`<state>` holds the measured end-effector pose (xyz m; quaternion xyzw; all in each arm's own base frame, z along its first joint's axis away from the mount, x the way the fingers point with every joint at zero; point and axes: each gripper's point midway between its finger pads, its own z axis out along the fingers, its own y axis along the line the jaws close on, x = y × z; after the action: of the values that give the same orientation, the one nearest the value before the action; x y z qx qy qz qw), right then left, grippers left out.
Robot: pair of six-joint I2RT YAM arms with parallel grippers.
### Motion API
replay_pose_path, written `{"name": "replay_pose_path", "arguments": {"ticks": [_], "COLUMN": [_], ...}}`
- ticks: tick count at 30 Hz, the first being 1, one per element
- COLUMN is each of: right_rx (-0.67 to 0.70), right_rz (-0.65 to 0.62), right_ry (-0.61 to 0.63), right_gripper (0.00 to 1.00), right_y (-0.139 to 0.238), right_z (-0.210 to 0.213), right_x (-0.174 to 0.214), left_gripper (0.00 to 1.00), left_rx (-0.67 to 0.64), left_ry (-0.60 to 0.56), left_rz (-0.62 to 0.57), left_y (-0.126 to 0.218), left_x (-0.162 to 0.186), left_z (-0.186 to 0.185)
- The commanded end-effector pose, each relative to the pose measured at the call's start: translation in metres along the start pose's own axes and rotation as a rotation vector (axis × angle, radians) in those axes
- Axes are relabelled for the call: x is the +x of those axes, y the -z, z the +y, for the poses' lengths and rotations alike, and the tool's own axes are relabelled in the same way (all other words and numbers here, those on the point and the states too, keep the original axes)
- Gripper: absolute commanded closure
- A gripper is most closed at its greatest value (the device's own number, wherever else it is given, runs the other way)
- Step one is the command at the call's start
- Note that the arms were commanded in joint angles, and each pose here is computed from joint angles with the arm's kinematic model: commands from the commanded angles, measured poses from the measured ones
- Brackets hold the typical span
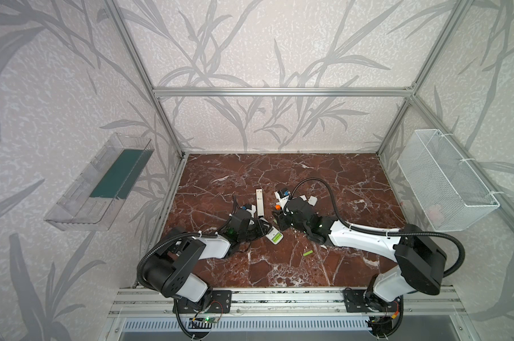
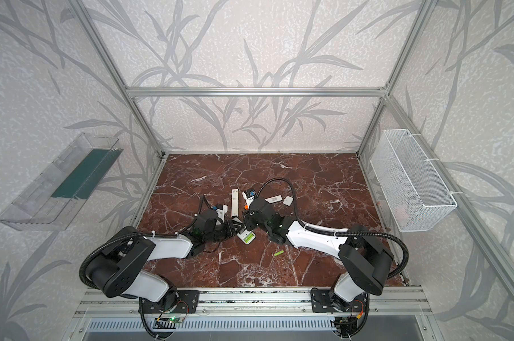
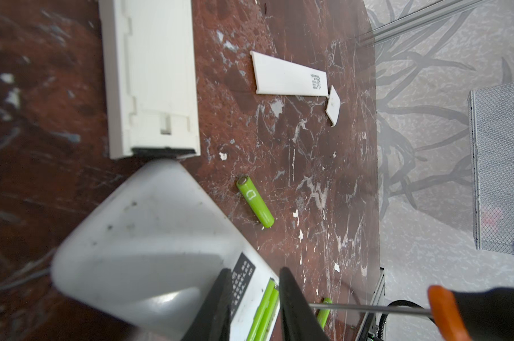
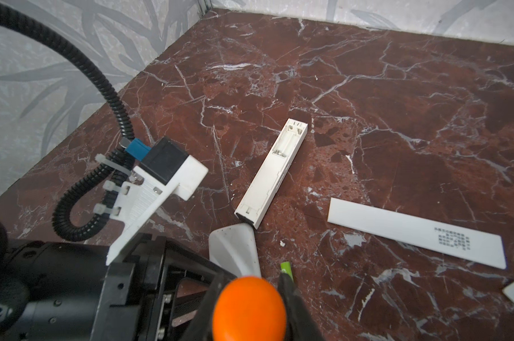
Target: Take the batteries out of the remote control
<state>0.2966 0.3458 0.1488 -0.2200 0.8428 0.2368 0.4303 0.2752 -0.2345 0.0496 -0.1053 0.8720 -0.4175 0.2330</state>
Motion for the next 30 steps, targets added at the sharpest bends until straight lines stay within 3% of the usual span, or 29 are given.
{"name": "replay_pose_path", "arguments": {"ticks": [1, 6, 11, 21, 30], "right_rx": [0.000, 0.004, -0.011, 0.016, 0.033], "right_rz": [-0.053, -0.070, -0.105, -0.115, -0.178], "right_ry": [0.005, 0.028, 0.050, 0.046, -0.011], "right_gripper": [1.00, 1.00, 1.00, 1.00, 1.00], "right_y": [-0.004, -0.008, -0.012, -0.003, 0.015], "right_z": [0.001, -0.002, -0.001, -0.012, -0.013], "right_x": [-0.016, -0.015, -0.015, -0.001, -0.005], "left_gripper": [0.67, 0.62, 0.61, 0.54, 0.59], "left_rx": [0.011, -0.051, -0.102, -0.124, -0.188], "left_ry": [-0.030, -0.042, 0.054, 0.096, 0.156], "left_rz": [-0.003, -0.013, -0.044, 0.002, 0.064], "left_y": [0.009, 0.029, 0.038, 0.025, 0.010], "left_x": [-0.006, -0.007, 0.003, 0.026, 0.037], "left_z": [-0.014, -0.014, 0.002, -0.001, 0.014]}}
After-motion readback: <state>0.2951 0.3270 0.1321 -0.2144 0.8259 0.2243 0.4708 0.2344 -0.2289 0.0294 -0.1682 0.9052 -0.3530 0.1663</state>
